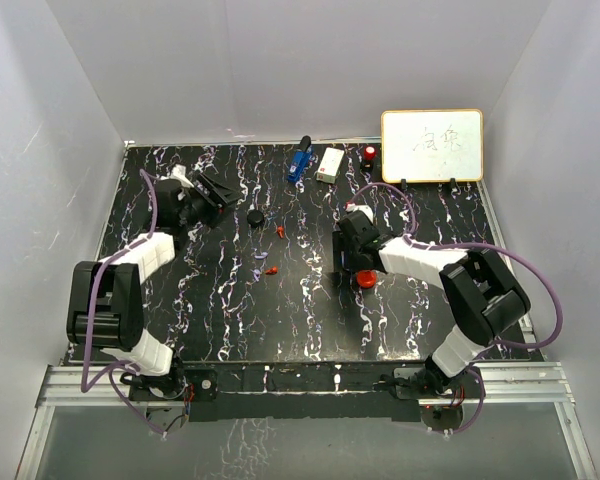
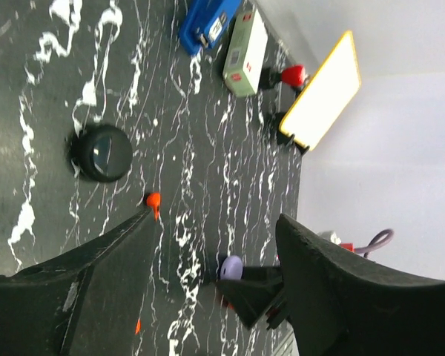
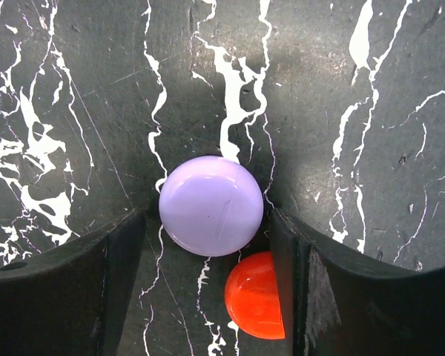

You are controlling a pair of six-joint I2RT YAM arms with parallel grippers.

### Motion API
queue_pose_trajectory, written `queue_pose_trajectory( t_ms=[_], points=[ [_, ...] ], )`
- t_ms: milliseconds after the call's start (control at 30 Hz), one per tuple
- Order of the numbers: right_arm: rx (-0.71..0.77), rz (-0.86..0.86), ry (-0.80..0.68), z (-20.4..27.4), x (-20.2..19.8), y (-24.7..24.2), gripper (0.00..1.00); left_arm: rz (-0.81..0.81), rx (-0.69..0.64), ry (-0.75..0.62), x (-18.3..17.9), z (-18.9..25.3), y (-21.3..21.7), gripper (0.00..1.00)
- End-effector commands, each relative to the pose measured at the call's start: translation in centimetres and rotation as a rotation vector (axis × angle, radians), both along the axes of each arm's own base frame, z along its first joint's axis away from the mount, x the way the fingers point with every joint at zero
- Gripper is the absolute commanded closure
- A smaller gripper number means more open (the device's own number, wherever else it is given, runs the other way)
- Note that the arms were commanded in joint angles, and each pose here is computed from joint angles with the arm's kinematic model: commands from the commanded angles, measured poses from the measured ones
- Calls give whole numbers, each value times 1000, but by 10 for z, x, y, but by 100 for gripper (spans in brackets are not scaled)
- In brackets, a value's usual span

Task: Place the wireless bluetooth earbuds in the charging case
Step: Pick up the charging case at the center of the board.

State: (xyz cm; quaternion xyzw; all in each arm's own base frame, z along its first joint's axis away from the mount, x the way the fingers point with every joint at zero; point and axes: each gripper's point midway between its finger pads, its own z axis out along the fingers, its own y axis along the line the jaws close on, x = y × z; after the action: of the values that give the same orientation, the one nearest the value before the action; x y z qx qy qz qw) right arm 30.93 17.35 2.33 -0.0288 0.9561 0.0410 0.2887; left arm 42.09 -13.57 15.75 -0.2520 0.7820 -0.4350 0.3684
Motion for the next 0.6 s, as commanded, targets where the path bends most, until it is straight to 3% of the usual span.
queue_pose_trajectory(
  t_ms=[0,233,333,567],
  points=[
    [43,-4,-23,2,7,9,38,-71,23,28,-23,-9,-17,36],
    [55,8,-19,-3,11,22,52,-115,22,60,-33,-26,-35,36],
    [54,15,-38,0,13,27,63,-142,13,62,-37,-29,-43,36],
    [148,148,-195,34,31,55,66,-300,-63,37,-44,-26,-79,35]
  ],
)
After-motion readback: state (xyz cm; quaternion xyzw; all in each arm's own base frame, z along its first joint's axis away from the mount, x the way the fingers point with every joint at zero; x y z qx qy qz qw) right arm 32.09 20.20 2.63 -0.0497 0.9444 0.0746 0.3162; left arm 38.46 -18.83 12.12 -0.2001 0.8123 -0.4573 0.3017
